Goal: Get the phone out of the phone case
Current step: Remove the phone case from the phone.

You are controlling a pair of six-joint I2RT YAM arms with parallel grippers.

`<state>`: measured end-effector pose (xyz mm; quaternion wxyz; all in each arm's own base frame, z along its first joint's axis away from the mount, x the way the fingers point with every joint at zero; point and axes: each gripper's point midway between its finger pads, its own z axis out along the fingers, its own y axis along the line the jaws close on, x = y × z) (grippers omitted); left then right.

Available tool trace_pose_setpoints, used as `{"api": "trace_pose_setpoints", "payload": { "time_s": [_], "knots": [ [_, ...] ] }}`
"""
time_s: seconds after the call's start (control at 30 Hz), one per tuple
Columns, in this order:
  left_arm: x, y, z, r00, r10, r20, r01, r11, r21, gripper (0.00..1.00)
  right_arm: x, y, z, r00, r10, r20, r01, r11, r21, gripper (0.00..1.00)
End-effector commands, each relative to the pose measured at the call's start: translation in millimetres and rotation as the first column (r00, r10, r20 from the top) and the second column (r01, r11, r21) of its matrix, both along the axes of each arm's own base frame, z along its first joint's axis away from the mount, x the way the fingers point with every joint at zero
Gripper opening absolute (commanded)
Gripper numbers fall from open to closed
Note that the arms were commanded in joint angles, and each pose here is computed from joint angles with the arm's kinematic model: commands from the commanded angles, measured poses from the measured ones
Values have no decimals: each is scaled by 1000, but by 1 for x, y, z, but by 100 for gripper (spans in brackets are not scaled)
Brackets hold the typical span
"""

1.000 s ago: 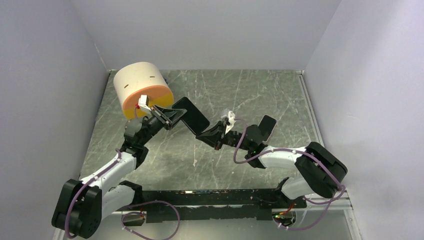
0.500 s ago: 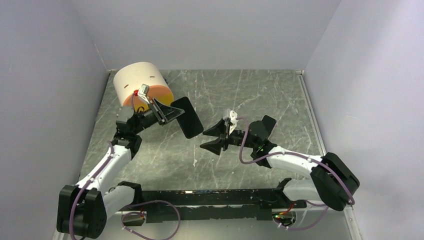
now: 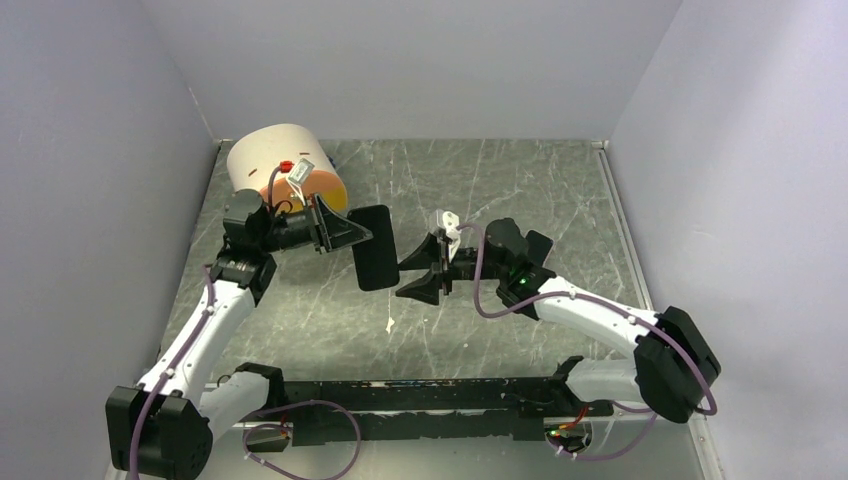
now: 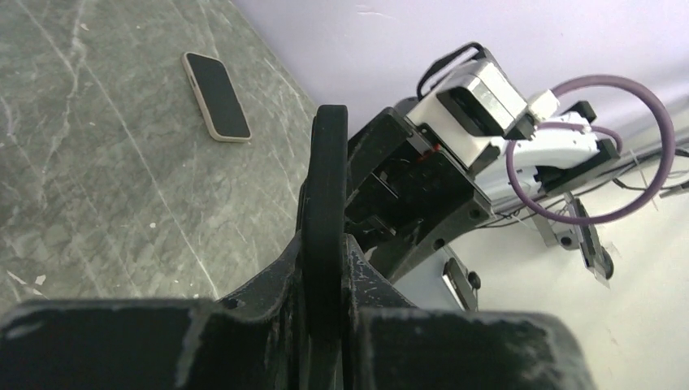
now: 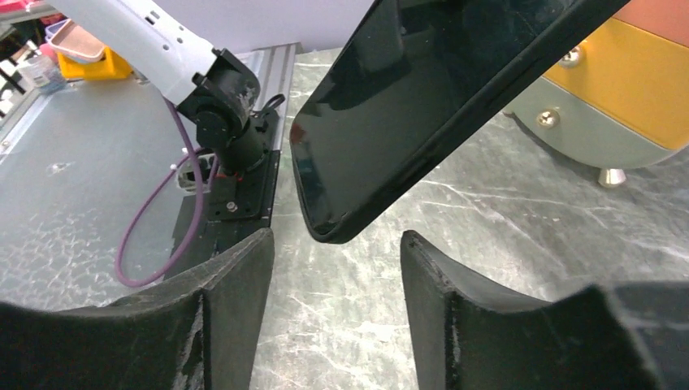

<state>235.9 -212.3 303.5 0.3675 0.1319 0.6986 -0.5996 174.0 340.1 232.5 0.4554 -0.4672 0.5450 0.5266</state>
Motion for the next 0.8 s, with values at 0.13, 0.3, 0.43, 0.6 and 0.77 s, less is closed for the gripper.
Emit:
{"api": "trace_pose_setpoints", "payload": {
  "time_s": [0.13, 0.3, 0.43, 0.6, 0.77],
  "knots": [
    [-22, -2, 37, 979, -115, 169, 117, 993, 2, 2, -3, 12, 17, 992, 120, 46, -121, 993, 9, 49],
    [-24, -2, 41, 975, -136, 178, 138, 990, -3, 3, -2, 16, 17, 989, 139, 59, -140, 990, 3, 32],
    [-23, -3, 40, 976, -141, 169, 143, 990, 0, 2, 3, 18, 11, 984, 149, 94, -147, 989, -27, 21],
    [-28, -3, 39, 973, -165, 163, 170, 985, -13, 3, 7, 19, 12, 980, 145, 135, -141, 989, -36, 12],
    [-26, -3, 37, 977, -154, 151, 157, 988, -12, 2, 8, 19, 14, 980, 149, 134, -145, 989, -42, 9]
  ]
}}
